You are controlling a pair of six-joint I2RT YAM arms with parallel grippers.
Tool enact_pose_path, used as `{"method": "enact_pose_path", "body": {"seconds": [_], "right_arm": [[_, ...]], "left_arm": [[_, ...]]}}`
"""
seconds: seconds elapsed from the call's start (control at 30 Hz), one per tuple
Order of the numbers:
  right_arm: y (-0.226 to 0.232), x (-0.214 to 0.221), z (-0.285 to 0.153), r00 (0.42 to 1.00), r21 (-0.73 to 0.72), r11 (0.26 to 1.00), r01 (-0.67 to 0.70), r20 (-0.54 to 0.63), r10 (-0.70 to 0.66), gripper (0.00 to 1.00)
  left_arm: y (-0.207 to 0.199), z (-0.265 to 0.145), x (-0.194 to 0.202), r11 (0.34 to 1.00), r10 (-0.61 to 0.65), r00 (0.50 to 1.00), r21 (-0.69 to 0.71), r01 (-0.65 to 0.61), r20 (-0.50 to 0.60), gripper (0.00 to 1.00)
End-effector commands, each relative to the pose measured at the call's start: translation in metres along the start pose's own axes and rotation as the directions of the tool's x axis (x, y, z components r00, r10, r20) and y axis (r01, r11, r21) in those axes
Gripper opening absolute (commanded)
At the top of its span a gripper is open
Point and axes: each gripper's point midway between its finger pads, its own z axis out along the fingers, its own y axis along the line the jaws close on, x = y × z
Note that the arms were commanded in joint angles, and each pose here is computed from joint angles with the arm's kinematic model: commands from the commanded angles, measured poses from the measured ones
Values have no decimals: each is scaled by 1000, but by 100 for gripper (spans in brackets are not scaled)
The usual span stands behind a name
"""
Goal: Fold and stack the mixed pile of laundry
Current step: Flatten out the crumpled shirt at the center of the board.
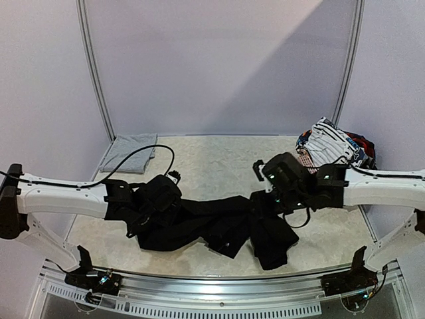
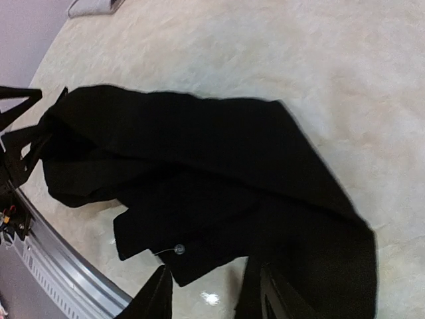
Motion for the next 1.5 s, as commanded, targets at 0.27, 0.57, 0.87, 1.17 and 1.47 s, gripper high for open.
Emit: {"method": "enact_pose_path", "body": {"seconds": [0.27,0.57,0.87,1.17,1.47], "right_arm": [[82,52,88,989,-109,994,-13,-149,-4,71],[64,61,109,989,0,999,-43,-143,43,67],[45,51,102,994,112,993,-33,-100,44,11],[57,-71,-16,983,209,974,87,143,-118,0],[140,-182,-156,886,-113,963,245,428,-176,0]], "left_arm": [[27,20,2,996,-73,997,-53,74,12,56],[30,23,7,995,-80,997,-58,81,9,54],[34,19,8,994,-94,995,-57,95,21,51],[55,1,-13,986,-133,988,-93,140,74,44],[66,-31,-46,986,-158,974,-32,165,164,70]]}}
